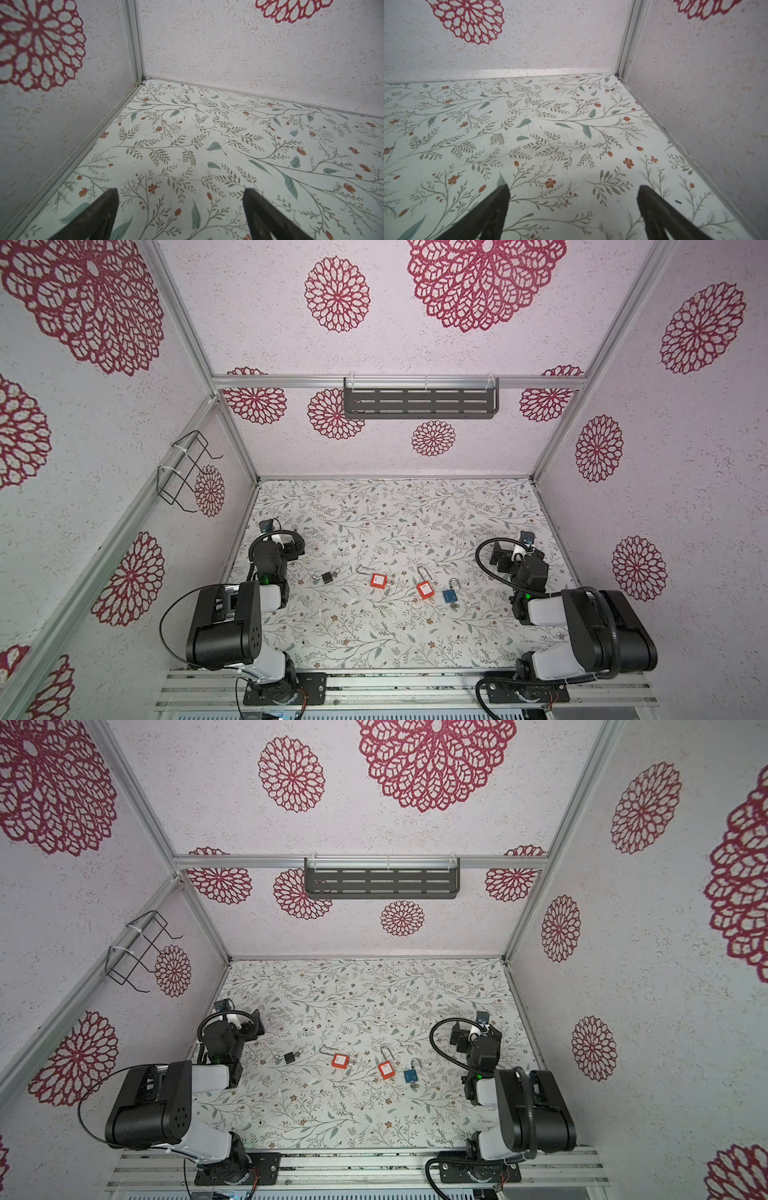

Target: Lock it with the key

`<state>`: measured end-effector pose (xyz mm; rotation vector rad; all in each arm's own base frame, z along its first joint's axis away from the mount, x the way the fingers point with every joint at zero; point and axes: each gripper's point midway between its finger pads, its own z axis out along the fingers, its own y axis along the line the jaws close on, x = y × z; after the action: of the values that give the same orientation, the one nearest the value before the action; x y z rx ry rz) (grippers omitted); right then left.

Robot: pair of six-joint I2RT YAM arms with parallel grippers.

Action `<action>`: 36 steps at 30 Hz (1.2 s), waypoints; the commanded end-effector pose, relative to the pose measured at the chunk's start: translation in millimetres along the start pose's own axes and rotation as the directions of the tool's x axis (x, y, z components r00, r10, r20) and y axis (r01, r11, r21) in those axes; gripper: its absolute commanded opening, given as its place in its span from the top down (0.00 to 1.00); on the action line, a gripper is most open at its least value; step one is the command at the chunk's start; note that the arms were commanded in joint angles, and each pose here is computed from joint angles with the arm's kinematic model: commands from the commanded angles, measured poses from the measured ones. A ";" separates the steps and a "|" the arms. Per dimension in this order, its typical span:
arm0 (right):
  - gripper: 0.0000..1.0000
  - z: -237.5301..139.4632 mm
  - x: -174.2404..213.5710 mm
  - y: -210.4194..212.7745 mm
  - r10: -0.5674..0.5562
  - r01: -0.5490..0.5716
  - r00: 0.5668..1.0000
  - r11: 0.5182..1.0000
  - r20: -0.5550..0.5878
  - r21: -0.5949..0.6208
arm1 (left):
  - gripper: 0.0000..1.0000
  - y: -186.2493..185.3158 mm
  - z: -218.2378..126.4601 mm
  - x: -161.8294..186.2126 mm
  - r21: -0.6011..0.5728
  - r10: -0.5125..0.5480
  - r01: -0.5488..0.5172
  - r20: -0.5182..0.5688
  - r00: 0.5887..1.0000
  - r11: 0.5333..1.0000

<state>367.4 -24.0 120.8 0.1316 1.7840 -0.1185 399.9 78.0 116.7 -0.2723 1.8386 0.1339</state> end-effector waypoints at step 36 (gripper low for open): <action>0.35 -145.1 66.2 139.0 -0.075 -0.073 0.562 0.988 -0.824 -0.139 | 0.02 -169.3 -78.4 -60.9 0.363 -0.047 0.196 -0.380 0.924 0.911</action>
<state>244.0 139.0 96.0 0.0158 2.7075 0.1273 381.0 -91.7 193.2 -0.1470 2.1784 -0.3956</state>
